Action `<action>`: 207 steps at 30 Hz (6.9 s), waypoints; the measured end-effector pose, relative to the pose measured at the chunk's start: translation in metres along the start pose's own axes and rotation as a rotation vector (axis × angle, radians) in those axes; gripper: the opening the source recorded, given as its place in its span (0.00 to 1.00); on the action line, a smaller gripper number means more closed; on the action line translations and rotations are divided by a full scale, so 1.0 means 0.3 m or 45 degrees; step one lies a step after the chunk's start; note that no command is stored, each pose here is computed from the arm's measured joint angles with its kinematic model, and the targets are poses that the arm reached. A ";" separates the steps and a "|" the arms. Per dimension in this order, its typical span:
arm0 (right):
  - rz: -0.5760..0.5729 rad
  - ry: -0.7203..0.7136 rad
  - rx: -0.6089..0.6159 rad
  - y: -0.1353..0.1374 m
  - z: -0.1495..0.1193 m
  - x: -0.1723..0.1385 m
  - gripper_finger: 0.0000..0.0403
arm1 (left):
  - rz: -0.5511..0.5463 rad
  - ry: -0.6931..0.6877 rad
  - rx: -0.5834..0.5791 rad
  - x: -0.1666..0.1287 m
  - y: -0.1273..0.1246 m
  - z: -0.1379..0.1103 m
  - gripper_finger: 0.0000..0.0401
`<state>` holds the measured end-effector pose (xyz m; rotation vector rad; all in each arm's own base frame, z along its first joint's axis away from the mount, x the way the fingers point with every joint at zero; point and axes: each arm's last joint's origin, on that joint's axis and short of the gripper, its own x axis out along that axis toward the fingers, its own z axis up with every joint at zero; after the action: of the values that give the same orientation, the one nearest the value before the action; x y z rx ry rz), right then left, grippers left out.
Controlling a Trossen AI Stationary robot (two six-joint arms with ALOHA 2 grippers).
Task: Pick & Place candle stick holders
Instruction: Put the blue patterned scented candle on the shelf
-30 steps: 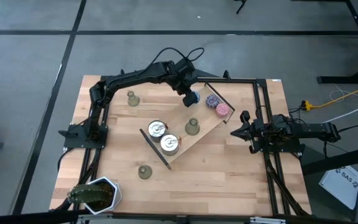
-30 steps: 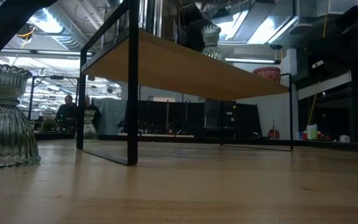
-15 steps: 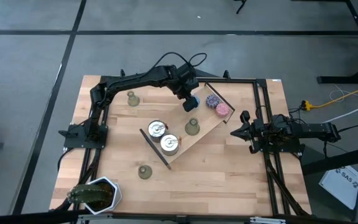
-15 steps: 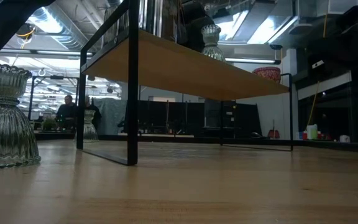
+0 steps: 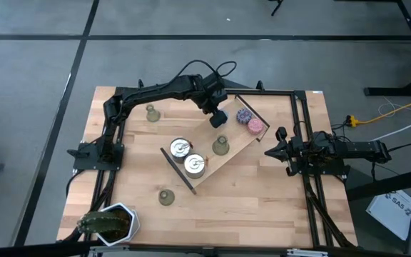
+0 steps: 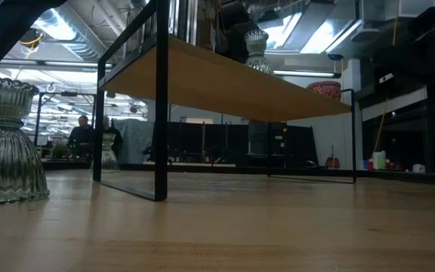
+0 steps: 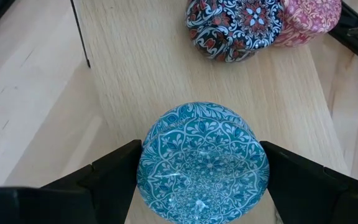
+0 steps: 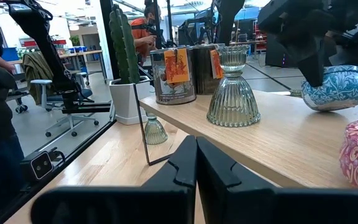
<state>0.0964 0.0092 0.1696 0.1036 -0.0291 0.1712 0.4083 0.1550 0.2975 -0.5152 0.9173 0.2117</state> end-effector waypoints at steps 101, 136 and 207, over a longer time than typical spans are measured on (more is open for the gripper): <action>0.000 0.000 0.000 0.000 0.000 0.000 0.02 | 0.096 0.203 0.090 -0.036 -0.135 -0.130 0.00; 0.000 0.000 0.000 0.000 0.000 0.000 0.02 | 0.092 -0.079 0.055 -0.003 -0.131 -0.068 0.00; 0.000 0.000 0.000 0.000 0.000 0.000 0.02 | 0.127 -0.260 0.149 0.039 0.033 0.022 0.00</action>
<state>0.0965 0.0092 0.1696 0.1036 -0.0289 0.1714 0.4162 0.1664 0.2882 -0.3332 0.7514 0.2935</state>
